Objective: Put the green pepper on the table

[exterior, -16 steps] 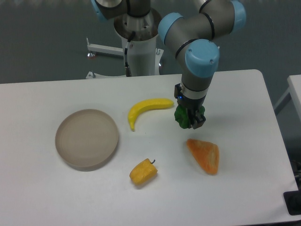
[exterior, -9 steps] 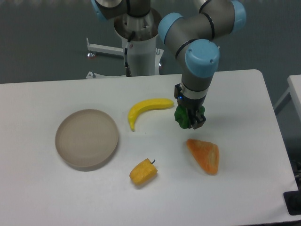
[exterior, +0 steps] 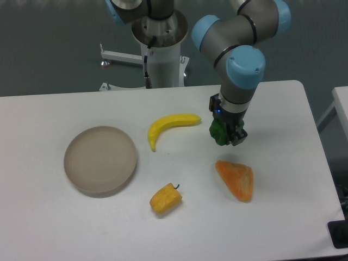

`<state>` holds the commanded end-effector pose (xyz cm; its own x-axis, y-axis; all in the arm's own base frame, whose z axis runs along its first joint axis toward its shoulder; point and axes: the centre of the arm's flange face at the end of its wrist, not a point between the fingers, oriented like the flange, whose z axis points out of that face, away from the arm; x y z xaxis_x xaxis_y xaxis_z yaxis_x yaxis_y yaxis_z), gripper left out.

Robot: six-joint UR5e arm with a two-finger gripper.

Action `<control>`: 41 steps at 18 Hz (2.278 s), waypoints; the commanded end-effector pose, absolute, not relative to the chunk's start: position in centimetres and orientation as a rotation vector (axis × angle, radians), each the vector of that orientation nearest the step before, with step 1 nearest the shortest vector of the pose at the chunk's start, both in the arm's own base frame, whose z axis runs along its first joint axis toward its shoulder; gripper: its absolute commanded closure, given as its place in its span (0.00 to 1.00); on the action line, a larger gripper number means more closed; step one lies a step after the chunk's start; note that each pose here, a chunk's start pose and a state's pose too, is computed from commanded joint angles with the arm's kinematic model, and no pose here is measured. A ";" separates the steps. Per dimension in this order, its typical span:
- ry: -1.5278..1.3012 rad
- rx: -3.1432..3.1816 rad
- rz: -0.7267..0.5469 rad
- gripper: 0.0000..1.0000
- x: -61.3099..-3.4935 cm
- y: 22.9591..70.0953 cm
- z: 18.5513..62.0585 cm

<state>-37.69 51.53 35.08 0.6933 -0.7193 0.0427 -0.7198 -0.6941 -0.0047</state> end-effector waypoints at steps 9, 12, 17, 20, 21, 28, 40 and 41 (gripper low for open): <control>-1.387 2.811 0.172 0.88 -42.9 45.0 31.6; -1.409 2.815 0.163 0.87 -42.5 44.5 29.2; -1.462 2.798 0.198 0.81 -41.4 42.9 26.2; -1.464 2.811 0.203 0.62 -41.5 42.9 26.1; -1.466 2.822 0.205 0.50 -41.5 43.0 26.1; -1.447 2.947 0.212 0.00 -42.3 42.7 27.2; -1.484 2.853 0.104 0.00 -40.5 49.0 39.7; -1.487 2.807 0.086 0.00 -39.3 50.0 40.4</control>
